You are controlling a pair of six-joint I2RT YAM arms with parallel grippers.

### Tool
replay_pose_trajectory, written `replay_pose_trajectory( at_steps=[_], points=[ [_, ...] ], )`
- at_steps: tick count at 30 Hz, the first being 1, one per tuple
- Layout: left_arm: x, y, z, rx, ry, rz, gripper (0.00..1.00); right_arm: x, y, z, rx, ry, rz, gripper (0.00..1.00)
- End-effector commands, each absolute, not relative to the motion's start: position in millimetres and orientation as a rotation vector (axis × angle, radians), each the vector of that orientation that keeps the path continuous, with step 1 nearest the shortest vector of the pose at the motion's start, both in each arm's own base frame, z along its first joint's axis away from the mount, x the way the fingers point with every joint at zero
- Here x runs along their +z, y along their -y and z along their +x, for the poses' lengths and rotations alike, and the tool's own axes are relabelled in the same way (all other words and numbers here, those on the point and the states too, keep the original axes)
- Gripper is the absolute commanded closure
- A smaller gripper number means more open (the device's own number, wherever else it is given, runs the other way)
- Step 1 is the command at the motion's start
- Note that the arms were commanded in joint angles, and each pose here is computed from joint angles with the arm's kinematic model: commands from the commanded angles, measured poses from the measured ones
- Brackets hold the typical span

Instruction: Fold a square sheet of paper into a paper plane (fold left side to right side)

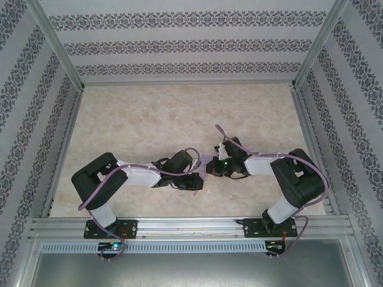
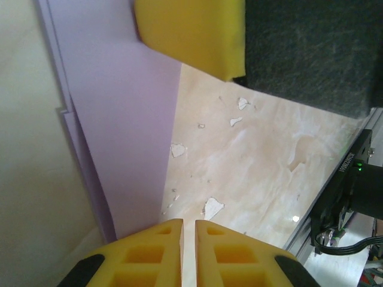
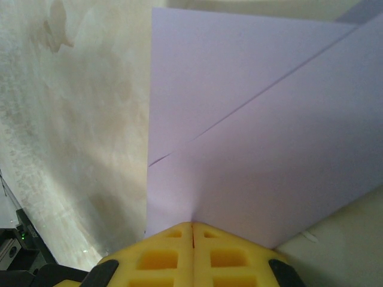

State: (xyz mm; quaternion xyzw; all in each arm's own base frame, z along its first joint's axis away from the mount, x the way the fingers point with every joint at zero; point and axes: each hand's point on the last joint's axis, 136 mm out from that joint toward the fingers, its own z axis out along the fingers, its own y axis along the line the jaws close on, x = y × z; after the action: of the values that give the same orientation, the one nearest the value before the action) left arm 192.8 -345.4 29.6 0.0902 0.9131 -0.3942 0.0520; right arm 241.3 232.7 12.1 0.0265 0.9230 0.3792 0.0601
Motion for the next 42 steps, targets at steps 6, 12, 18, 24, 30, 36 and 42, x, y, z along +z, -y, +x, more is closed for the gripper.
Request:
replay_pose_trajectory(
  at_steps=[6, 12, 18, 24, 30, 36, 42],
  points=[
    [22, 345, 192, -1.239, -2.780, 0.237, 0.87, -37, -204, 214, 0.877, -2.987, 0.148, 1.00],
    [14, 343, 187, -1.230, -2.803, 0.239, 0.87, -38, -203, 214, 0.860, -2.992, 0.144, 1.00],
    [7, 337, 179, -1.200, -2.833, 0.235, 0.87, -40, -201, 214, 0.836, -3.004, 0.146, 1.00],
    [4, 332, 165, -1.177, -2.868, 0.256, 0.87, -42, -199, 213, 0.818, -3.015, 0.143, 1.00],
    [1, 325, 154, -1.162, -2.897, 0.271, 0.87, -45, -198, 212, 0.806, -3.026, 0.148, 1.00],
    [2, 322, 145, -1.159, -2.909, 0.284, 0.88, -47, -198, 211, 0.803, -3.033, 0.149, 1.00],
    [1, 316, 141, -1.140, -2.915, 0.273, 0.87, -48, -197, 210, 0.799, -3.038, 0.149, 1.00]
  ],
)
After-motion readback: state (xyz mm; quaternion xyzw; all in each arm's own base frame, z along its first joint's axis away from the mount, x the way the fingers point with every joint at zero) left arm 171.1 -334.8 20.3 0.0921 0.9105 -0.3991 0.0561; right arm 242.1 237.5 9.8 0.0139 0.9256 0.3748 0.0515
